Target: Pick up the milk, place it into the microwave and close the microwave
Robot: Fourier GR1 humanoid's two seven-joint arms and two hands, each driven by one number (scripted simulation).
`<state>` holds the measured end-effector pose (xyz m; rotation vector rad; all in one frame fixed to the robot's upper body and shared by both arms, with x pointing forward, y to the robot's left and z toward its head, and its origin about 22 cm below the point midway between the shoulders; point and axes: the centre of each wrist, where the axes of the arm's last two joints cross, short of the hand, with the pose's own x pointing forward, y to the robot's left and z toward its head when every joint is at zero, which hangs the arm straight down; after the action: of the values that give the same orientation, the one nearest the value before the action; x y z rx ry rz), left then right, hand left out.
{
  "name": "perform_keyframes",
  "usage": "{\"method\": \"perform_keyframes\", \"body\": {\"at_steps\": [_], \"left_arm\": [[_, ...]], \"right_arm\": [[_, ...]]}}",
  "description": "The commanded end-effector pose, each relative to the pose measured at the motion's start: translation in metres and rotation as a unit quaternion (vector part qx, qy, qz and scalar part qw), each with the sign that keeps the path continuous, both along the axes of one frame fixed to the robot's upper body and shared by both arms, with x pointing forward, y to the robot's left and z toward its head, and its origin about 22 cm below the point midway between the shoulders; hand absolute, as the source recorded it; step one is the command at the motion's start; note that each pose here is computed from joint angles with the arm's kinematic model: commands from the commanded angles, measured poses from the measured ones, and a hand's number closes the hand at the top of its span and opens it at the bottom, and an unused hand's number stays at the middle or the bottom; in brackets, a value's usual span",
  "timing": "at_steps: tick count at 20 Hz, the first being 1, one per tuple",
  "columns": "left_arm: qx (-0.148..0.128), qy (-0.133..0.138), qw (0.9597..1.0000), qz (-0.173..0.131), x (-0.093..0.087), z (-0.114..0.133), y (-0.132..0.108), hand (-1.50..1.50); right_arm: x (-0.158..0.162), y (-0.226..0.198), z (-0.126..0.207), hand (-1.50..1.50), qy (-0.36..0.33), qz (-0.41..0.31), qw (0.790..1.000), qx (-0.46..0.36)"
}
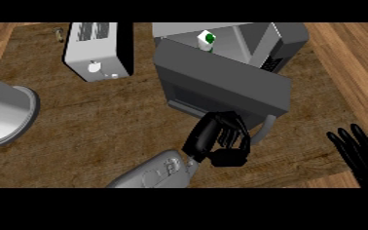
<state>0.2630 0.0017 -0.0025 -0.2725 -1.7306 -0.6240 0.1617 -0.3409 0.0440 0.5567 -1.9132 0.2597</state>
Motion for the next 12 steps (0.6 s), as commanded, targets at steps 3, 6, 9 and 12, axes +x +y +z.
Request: {"method": "perform_keyframes", "body": {"at_steps": [3,6,9,12], "left_arm": [[-0.014,-0.024,0.9982,0.053,0.035,0.025,-0.007,1.50],[-0.023,-0.021,0.9969,0.073,0.044,0.032,-0.008,1.50],[-0.025,-0.023,0.9959,0.084,0.057,0.040,-0.008,1.50],[-0.040,-0.016,0.9946,0.094,0.064,0.046,-0.009,1.50]], "right_arm": [[0.000,-0.001,0.017,-1.50,0.000,0.004,1.000,-0.007],[0.002,0.009,0.021,-1.50,-0.002,0.014,1.000,0.004],[0.003,0.006,0.025,-1.50,0.002,0.008,1.000,0.003],[0.001,0.005,0.029,-1.50,0.009,0.010,1.000,-0.006]]}}
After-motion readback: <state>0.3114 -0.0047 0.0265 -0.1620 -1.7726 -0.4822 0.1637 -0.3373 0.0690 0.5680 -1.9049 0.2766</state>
